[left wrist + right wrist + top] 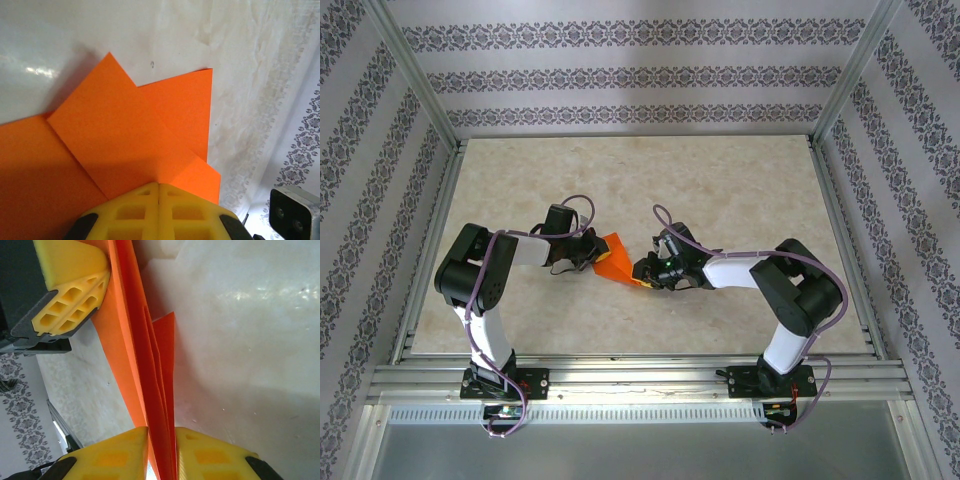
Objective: Fold a paper plane with a square sheet of paper (pick it up from the middle)
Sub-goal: Turn over the paper at the center of the table.
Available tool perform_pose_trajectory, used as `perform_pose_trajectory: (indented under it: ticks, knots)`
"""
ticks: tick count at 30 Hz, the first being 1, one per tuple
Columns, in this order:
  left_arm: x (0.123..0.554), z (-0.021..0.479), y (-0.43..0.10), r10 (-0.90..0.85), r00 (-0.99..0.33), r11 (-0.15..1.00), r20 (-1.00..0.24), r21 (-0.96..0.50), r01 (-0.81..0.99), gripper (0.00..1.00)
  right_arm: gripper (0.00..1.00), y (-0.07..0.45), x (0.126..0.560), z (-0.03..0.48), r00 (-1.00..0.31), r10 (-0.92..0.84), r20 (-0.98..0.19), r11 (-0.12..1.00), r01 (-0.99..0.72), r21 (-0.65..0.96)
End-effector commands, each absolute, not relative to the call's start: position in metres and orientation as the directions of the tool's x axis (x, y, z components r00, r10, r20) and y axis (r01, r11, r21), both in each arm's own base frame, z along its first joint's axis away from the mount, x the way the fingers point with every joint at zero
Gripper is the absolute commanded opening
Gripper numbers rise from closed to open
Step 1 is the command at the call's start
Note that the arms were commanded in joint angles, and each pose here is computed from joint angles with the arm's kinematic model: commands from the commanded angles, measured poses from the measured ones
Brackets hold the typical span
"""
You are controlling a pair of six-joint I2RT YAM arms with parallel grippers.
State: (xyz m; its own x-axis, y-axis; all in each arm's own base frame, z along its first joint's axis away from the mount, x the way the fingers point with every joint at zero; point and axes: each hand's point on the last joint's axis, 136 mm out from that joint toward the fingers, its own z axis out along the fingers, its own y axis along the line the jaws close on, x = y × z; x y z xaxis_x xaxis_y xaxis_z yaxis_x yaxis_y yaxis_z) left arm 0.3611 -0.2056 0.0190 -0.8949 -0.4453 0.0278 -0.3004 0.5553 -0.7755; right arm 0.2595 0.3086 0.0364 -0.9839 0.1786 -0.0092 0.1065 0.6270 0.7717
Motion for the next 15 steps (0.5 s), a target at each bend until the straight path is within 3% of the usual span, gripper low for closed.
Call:
perform_pose_trajectory:
  ticks: [1, 5, 15]
  knots:
    - [0.343, -0.010, -0.187, -0.505, -0.857, 0.580, 0.102, -0.696, -0.424, 0.01, 0.20, 0.310, 0.262, 0.034, -0.985, 0.175, -0.005, 0.601, 0.103, 0.792]
    - [0.346, -0.004, -0.189, -0.503, -0.859, 0.569, 0.096, -0.712, -0.412, 0.03, 0.18, 0.307, 0.263, 0.033, -0.983, 0.182, -0.009, 0.599, 0.104, 0.794]
    - [0.366, 0.051, -0.188, -0.515, -0.855, 0.564, -0.063, -0.775, -0.283, 0.26, 0.04, 0.306, 0.264, 0.046, -0.986, 0.162, -0.041, 0.539, 0.054, 0.840]
